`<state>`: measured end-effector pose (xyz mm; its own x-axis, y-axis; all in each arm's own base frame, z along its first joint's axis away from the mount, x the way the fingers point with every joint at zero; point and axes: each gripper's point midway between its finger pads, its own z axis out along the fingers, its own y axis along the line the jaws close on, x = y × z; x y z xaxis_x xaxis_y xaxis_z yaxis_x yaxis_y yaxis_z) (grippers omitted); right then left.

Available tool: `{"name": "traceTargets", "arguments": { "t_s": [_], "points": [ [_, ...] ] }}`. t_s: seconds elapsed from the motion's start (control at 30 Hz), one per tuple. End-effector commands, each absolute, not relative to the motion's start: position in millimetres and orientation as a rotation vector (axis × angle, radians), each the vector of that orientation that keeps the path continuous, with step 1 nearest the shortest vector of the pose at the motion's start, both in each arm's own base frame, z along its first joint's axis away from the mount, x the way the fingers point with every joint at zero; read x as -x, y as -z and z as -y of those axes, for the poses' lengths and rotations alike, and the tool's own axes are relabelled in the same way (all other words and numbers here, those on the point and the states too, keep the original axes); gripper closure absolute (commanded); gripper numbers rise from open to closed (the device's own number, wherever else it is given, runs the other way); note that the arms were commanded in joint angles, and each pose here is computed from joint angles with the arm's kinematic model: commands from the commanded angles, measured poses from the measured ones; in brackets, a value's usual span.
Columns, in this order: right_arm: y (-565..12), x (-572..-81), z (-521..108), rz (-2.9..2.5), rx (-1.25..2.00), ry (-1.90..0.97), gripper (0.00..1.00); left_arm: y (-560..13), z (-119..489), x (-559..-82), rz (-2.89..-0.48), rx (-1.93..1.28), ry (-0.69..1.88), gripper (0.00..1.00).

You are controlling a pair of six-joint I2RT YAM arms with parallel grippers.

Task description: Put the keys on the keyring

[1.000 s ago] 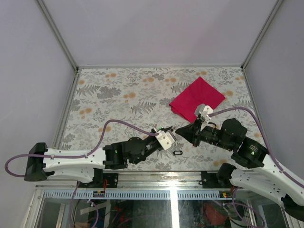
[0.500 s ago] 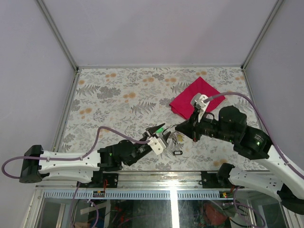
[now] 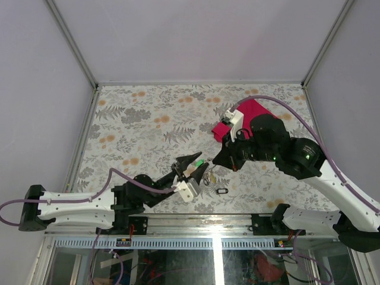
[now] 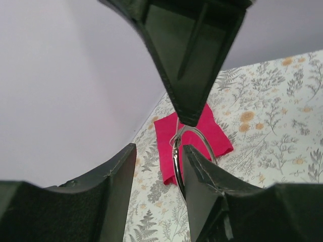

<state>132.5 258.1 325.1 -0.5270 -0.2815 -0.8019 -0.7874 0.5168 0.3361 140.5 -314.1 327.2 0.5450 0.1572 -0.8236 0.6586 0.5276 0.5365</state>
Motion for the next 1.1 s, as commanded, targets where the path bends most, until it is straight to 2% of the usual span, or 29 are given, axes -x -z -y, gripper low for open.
{"name": "traceTargets", "arguments": {
  "t_s": [0.0,0.13,0.8,1.07],
  "points": [
    [-344,-120,-265,-2.047,0.896,-1.061,1.0,-321,314,-134,-0.906,-1.093,0.325,0.57],
    [-344,-116,-269,-2.058,0.914,-1.101,1.0,-322,313,-133,-0.888,-1.102,0.316,0.59],
    [-337,-112,-270,-2.093,0.92,-1.121,1.0,-334,327,-125,-0.846,-1.138,0.352,0.81],
    [-333,-112,-271,-2.102,0.922,-1.121,1.0,-337,326,-124,-0.851,-1.128,0.37,0.86]
  ]
}}
